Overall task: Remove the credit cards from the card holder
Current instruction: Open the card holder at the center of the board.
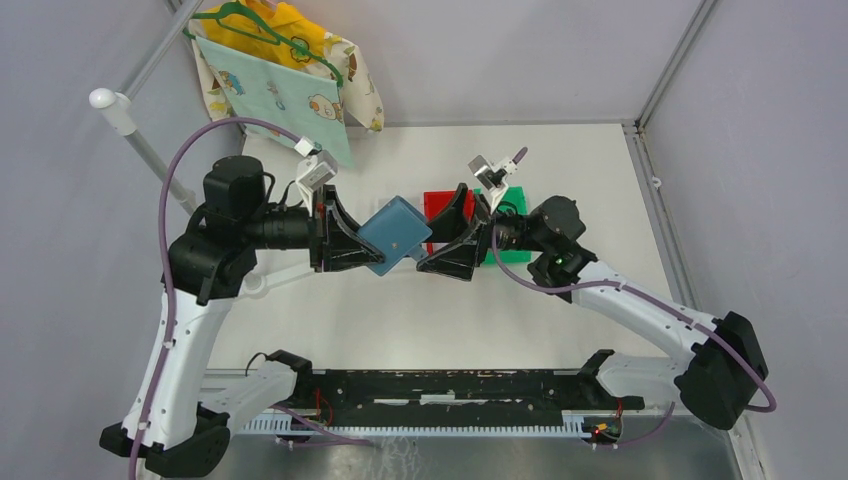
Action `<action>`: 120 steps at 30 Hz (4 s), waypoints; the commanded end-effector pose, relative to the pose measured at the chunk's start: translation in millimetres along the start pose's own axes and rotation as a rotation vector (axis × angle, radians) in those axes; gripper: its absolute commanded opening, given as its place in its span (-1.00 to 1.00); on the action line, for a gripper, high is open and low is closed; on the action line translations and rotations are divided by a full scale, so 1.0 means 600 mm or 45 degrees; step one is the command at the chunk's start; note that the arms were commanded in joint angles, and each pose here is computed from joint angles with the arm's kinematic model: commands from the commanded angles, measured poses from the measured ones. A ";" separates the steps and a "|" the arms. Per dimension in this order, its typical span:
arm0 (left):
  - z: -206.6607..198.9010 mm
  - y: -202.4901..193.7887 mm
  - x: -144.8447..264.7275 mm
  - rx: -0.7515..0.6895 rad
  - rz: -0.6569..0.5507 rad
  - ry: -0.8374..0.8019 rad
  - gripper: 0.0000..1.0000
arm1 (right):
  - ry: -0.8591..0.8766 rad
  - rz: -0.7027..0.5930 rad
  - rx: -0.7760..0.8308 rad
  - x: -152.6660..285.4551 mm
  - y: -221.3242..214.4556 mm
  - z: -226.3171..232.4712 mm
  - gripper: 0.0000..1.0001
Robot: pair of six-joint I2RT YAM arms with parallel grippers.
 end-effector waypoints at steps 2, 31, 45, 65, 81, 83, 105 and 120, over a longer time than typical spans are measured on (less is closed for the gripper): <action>-0.036 0.016 0.013 -0.126 -0.054 -0.082 -0.96 | 0.190 -0.051 0.148 -0.001 0.051 0.052 0.88; -0.045 0.004 0.016 -0.149 -0.022 -0.140 -0.96 | 0.240 -0.090 0.110 -0.059 0.078 0.059 0.04; 0.062 0.019 0.037 -0.348 -0.110 0.574 0.99 | -0.144 -0.069 0.106 -0.063 0.072 0.028 -1.00; 0.090 -0.030 0.033 -0.536 -0.208 0.594 0.99 | -0.847 0.207 0.182 -0.092 0.043 -0.004 -1.00; 0.141 -0.066 0.026 -0.448 -0.131 0.718 0.97 | -0.830 0.185 0.187 -0.123 0.045 0.015 -1.00; 0.134 -0.062 0.030 -0.480 -0.135 0.716 0.89 | -0.845 0.190 0.189 -0.120 0.043 0.013 -1.00; 0.078 -0.084 0.031 -0.483 -0.041 0.468 0.99 | -0.830 0.159 0.193 -0.112 0.055 0.025 -1.00; 0.139 -0.057 0.044 -0.507 -0.148 0.827 0.25 | -0.797 0.143 0.179 -0.116 0.055 0.029 -1.00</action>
Point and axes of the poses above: each gripper's point midway between its finger pads, its own x axis back along the fingers, its own z axis along the line the jaws close on, y = z × x, the point moved 7 cm from there along x, back along the fingers, and after that the axes turned 5 degrees about x, right-handed, at the moved point
